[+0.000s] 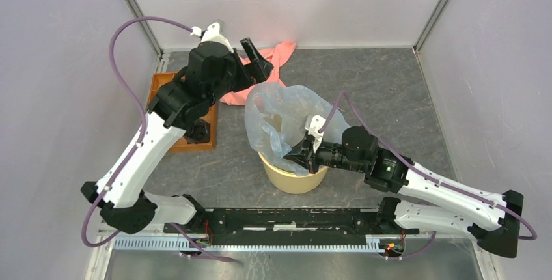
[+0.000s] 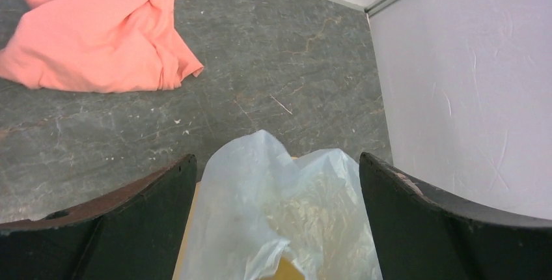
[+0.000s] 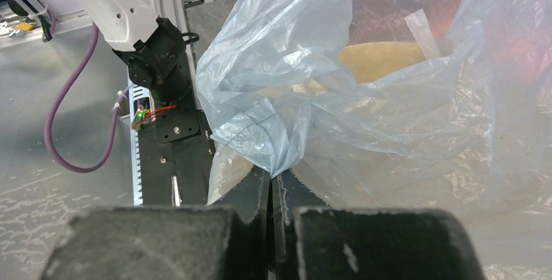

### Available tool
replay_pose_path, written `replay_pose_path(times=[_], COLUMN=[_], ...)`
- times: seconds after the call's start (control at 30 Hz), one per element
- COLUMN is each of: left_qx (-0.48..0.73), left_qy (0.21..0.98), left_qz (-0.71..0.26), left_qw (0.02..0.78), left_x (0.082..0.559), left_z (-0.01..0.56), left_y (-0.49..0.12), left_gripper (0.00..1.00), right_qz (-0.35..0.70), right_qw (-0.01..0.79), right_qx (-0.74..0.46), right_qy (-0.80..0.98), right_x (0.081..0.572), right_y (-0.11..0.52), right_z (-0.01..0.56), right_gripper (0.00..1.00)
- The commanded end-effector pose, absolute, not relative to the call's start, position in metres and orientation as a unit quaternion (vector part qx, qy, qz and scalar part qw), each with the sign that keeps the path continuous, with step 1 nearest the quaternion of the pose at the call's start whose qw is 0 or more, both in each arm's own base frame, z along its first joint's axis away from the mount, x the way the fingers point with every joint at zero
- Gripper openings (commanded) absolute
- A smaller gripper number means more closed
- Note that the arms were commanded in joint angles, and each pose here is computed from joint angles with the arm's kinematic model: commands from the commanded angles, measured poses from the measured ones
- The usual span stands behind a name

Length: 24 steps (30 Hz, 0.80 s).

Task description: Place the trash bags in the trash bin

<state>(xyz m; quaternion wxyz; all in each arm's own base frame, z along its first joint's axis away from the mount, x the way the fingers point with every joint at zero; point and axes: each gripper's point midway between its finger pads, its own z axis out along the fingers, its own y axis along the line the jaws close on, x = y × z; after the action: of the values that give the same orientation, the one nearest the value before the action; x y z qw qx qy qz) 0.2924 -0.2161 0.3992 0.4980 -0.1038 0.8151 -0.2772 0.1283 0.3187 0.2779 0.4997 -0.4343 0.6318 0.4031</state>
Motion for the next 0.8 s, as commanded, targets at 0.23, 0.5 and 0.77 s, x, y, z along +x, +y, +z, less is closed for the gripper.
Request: replay_pose_path(times=[0.23,0.5,0.77], left_qx=[0.019,0.053,0.051], left_qy=[0.862,0.860,0.893], left_qz=[-0.332,-0.302,-0.297], left_qw=[0.383,0.409,0.335], left_x=[0.303,0.257,0.226], left_z=[0.340,0.322,0.239], left_y=[-0.282,-0.326,-0.339], left_gripper=[0.89,0.28,0.28], right_qz=[0.413,0.413,0.364], right_qw=[0.570,0.593,0.599], right_qx=[-0.429,-0.392,-0.290], right_qy=[0.567,0.569,0.651], right_x=[0.127,0.133,0.168], right_y=[0.311,0.302,0.285], right_z=[0.313,0.321,0.308], right_gripper=[0.00,0.01,0.01])
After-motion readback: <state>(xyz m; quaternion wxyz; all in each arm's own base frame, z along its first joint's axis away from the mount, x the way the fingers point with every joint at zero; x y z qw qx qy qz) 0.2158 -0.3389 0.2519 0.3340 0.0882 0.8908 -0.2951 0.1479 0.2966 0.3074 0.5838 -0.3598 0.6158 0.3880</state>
